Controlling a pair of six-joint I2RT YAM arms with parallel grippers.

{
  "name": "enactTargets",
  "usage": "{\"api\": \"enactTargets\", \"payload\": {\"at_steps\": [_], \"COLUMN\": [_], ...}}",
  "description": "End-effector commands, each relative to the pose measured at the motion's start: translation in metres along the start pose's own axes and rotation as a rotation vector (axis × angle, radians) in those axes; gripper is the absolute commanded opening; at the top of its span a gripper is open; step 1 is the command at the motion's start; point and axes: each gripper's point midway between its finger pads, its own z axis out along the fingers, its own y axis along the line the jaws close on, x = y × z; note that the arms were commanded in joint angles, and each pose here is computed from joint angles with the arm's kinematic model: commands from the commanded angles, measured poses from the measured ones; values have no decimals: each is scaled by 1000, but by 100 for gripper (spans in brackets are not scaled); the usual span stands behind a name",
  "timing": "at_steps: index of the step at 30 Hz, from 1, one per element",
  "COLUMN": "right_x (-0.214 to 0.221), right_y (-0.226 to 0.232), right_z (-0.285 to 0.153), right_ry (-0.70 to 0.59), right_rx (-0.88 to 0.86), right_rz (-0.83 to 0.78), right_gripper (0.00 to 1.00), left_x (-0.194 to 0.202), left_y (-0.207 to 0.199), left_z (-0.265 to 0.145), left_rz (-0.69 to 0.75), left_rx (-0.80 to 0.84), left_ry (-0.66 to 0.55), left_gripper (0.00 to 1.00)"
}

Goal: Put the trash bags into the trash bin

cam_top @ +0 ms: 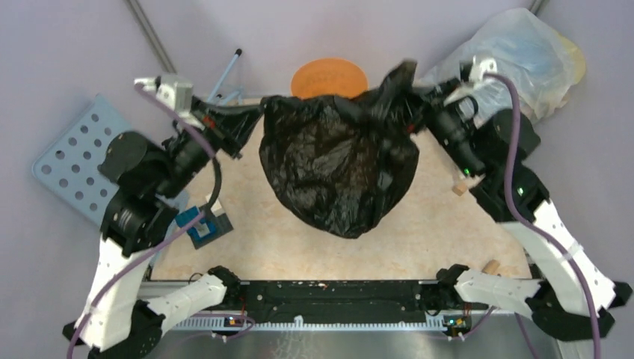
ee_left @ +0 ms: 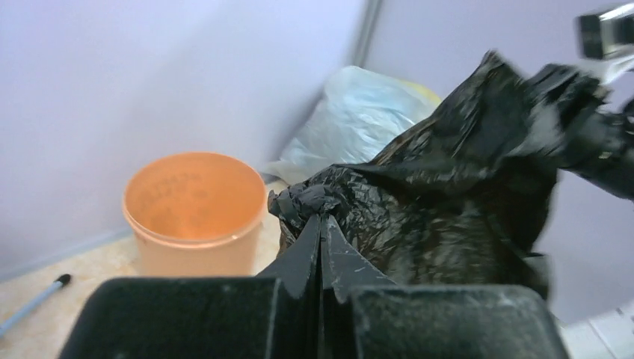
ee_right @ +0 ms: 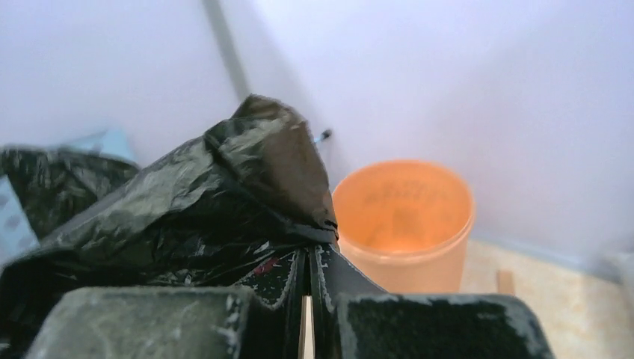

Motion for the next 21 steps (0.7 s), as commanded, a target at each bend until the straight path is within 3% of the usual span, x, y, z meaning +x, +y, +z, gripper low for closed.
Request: {"api": "enactTargets", "payload": {"at_steps": [1,3,6,9,11,14,18,21], "right_x": [38,99,180,232,242,206,123,82], "right_y": [-52,-65,-62,-40,-4,46,105,115], "right_z": [57,59,27,-20,-51,-78,-113,-123], "right_ry": [198,391,591,715,788,735,536,447], "right_rx": [300,335,273,113,-101,-396,-786,-838], "right_rz": [-96,-110,-82,-15,61,122,125,106], "right_gripper": [0,0,0,0,0,0,0,0], "left_x": [75,138,234,291,307,279,200,160], "left_y": [62,78,90,68,37,-4,-59,-73], "left_z": [61,63,28,-26,-61,-78,-73,-71], "left_rz": [12,-13,-78,-191,-279,-325,-304,-282], "left_rx": [-215,-248,-276,-196,-60,152,475,524], "left_ry": [265,438,678,888,990,954,705,630], "left_gripper": [0,0,0,0,0,0,0,0]}}
